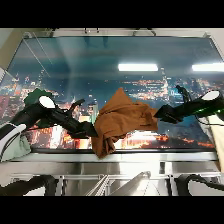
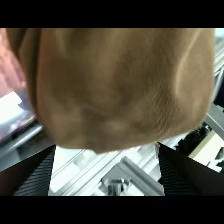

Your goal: Fold the shirts.

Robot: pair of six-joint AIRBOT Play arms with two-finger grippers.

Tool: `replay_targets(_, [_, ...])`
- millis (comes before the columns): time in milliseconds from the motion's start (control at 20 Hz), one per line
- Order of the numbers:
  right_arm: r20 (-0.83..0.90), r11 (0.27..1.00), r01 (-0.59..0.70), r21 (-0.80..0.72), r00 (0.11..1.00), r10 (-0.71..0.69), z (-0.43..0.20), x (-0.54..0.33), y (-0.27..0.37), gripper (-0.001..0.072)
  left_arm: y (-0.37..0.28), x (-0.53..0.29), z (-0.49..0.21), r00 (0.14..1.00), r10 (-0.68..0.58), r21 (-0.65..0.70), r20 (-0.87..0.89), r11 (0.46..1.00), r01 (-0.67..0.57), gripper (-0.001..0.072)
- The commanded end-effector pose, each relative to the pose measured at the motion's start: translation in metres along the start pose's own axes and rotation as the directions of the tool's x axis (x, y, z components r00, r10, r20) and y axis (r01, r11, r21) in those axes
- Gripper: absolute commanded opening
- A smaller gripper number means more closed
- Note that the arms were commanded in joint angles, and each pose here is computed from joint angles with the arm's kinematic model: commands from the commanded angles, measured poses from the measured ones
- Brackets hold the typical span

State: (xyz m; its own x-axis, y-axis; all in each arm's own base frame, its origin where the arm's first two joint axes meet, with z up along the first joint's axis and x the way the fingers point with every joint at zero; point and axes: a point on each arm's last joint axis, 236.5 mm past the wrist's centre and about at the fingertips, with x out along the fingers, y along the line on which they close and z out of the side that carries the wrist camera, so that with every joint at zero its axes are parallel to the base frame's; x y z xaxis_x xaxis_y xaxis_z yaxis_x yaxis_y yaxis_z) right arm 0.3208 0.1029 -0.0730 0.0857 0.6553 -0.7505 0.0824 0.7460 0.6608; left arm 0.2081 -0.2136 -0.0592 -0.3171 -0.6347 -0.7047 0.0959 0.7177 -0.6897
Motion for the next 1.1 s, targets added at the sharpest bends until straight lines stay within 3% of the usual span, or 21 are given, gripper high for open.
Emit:
replay_targets(0, [0.029, 0.987, -0.16, 0.024, 0.987, 0.159, 0.013, 0.022, 0.024, 0.0503, -0.005, 0.018, 0.005, 0.999, 0.016, 0.026, 0.028, 1.0, -0.017, 0.0695])
replay_targets(50, [0.011, 0.986, -0.168, 0.002, 0.986, 0.168, 0.01, 0.029, 0.028, 0.0441, -0.007, 0.021, 0.006, 0.999, 0.022, 0.036, 0.033, 0.999, -0.023, 0.0696])
replay_targets(150, [-0.026, 0.985, -0.173, -0.02, 0.985, 0.172, 0.002, 0.043, 0.037, 0.0427, -0.008, 0.026, 0.007, 0.999, 0.03, 0.044, 0.032, 0.999, -0.031, 0.0695])
replay_targets(200, [-0.042, 0.984, -0.176, -0.039, 0.984, 0.174, -0.001, 0.049, 0.041, 0.0295, -0.006, 0.03, 0.007, 0.999, 0.034, 0.04, 0.027, 0.999, -0.035, 0.0694])
replay_targets(250, [-0.051, 0.982, -0.181, -0.046, 0.983, 0.178, -0.004, 0.052, 0.045, 0.0174, -0.003, 0.033, 0.009, 0.999, 0.033, 0.028, 0.025, 0.999, -0.034, 0.0587])
replay_targets(350, [-0.055, 0.979, -0.195, -0.055, 0.98, 0.192, -0.004, 0.053, 0.052, 0.0017, -0.005, 0.042, 0.016, 0.999, -0.014, 0.006, 0.029, 1.0, 0.013, 0.0053])
replay_targets(400, [-0.055, 0.977, -0.202, -0.067, 0.978, 0.199, -0.003, 0.051, 0.055, 0.0021, -0.011, 0.047, 0.019, 0.998, -0.056, 0.018, 0.03, 0.998, 0.056, 0.0011])
replay_targets(600, [-0.008, 0.959, -0.238, -0.152, 0.971, 0.239, 0.012, 0.015, 0.08, 0.002, -0.029, 0.028, 0.039, 0.986, -0.135, 0.067, 0.101, 0.989, 0.129, 0.0009])
replay_targets(800, [0.214, 0.928, -0.197, -0.314, 0.938, 0.272, 0.057, -0.085, 0.131, 0.002, -0.077, -0.079, 0.075, 0.925, -0.189, 0.224, 0.331, 0.968, 0.117, 0.0008])
replay_targets(1050, [0.509, 0.815, -0.088, -0.572, 0.741, 0.438, 0.066, -0.252, 0.245, 0.0019, -0.145, -0.236, 0.074, 0.753, -0.228, 0.398, 0.617, 0.916, -0.049, 0.0008])
